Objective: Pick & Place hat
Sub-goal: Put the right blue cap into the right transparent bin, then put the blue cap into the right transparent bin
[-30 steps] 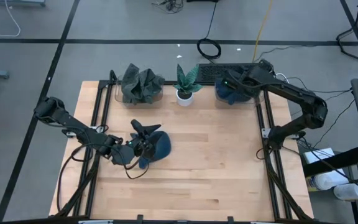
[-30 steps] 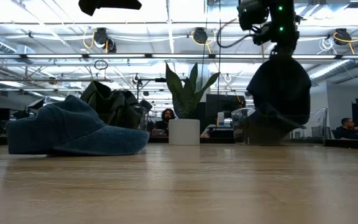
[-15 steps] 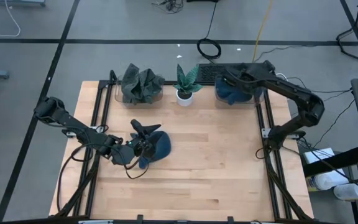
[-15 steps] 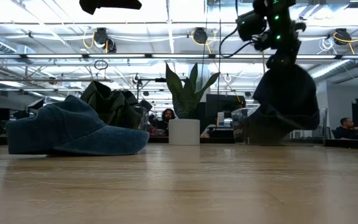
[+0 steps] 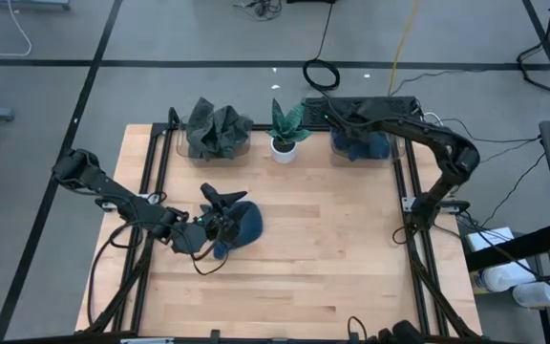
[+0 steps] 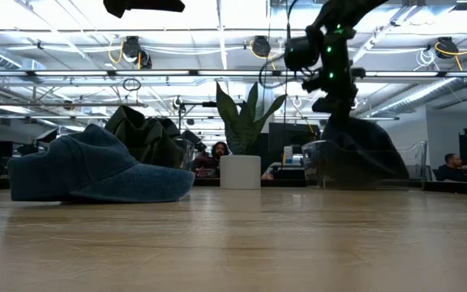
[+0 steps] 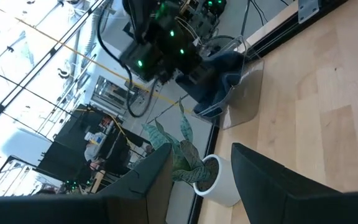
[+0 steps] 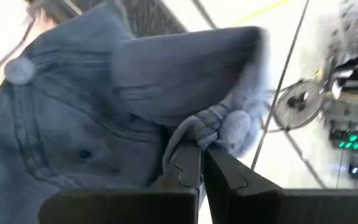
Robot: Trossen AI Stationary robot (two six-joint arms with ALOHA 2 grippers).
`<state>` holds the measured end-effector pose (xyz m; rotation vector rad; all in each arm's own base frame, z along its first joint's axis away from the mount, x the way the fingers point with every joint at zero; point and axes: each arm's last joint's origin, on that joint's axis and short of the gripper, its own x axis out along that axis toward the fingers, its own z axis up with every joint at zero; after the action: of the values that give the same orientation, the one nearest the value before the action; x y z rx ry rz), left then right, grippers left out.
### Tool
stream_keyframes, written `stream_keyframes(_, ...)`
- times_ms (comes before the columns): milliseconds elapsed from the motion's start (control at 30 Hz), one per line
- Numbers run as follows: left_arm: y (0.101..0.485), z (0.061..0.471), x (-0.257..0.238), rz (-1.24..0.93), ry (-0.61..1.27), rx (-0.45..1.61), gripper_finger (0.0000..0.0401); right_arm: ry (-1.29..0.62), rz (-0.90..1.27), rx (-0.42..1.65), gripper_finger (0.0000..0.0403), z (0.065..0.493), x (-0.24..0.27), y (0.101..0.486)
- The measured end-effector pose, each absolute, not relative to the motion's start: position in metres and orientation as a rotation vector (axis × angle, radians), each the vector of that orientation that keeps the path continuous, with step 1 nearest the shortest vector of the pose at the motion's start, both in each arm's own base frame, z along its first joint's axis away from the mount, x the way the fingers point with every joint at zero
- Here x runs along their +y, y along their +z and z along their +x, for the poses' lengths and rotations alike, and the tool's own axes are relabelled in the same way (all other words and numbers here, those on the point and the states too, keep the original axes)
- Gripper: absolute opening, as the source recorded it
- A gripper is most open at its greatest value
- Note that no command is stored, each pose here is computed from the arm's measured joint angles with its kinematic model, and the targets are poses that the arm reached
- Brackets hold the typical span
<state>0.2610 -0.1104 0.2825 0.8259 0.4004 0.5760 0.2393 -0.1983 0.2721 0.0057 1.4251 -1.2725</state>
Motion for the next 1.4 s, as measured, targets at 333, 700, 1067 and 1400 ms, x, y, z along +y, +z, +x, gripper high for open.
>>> stream_keyframes(333, 0.282, 0.261, -0.11, 0.811, 0.578, 0.397, 0.0168, -1.164, 0.148, 1.481, 0.0, 0.237, -0.214, 0.214)
stream_keyframes(700, 0.282, 0.261, -0.11, 0.808, 0.578, 0.397, 0.0168, -1.028, 0.32, 1.396, 0.0, 0.233, -0.22, 0.194)
stream_keyframes(1067, 0.282, 0.261, -0.11, 0.808, 0.578, 0.397, 0.0168, -1.035, 0.299, 1.324, 0.0043, 0.226, -0.213, 0.218)
stream_keyframes(1400, 0.282, 0.261, -0.11, 0.808, 0.577, 0.396, 0.0168, -0.984, 0.315, 1.152, 0.0198, 0.213, -0.193, 0.263)
